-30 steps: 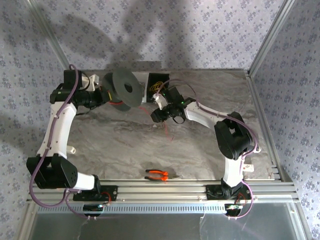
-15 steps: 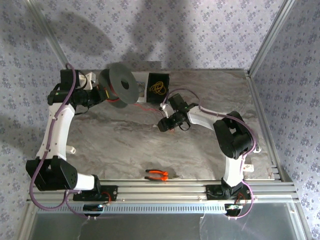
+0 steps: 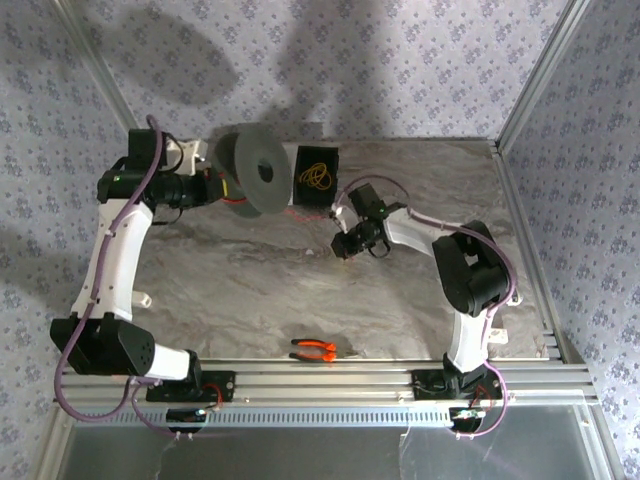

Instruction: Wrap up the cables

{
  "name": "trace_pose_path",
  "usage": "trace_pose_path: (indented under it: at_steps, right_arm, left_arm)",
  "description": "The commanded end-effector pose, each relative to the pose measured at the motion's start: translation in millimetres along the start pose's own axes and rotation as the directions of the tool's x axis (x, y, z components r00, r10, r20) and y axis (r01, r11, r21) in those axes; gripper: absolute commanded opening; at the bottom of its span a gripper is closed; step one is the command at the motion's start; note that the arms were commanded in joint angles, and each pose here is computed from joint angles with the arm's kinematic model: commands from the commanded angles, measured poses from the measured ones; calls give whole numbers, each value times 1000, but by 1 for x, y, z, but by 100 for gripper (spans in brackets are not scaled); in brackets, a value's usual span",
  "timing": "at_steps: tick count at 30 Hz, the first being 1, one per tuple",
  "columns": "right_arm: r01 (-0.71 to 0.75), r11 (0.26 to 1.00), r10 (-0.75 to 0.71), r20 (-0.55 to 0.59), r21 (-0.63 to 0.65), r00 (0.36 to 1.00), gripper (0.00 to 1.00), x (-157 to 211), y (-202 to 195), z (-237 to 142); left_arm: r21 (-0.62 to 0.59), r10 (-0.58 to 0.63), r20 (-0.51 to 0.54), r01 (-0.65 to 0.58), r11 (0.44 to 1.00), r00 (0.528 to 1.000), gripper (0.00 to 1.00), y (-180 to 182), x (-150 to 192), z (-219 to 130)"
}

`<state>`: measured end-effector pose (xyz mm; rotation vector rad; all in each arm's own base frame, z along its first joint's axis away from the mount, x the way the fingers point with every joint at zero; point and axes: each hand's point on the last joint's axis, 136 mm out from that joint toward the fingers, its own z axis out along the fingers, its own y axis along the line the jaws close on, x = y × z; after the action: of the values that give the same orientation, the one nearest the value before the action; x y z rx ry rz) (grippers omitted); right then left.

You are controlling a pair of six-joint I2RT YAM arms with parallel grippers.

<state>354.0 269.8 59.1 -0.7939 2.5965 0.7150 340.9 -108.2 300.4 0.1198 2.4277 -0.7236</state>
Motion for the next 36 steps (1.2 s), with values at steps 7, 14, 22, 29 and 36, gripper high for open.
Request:
trace_pose_path:
  at_steps: [7, 14, 22, 29, 36]
  right_arm:
    - [-26, 980, 43, -78, 195, 996, 0, -33, -81, -16]
    - [-11, 964, 18, -24, 266, 1000, 0, -85, -102, -49]
    - [4, 964, -33, 107, 266, 994, 0, -143, -84, -111]
    - [69, 993, -91, 266, 91, 960, 0, -182, -16, -159]
    - [184, 983, -173, 290, -10, 941, 0, -187, 53, -163]
  left_arm:
    - [-6, 306, -181, -312, 950, 935, 0, -27, 49, -9]
    - [-32, 443, -472, -517, 856, 762, 0, -17, 108, 9]
    - [-93, 403, -677, -615, 783, 616, 0, 10, 129, 41]
    - [-141, 339, -744, -631, 763, 576, 0, 24, 124, 68]
    - [-135, 359, -683, -593, 794, 636, 0, 5, 107, 87]
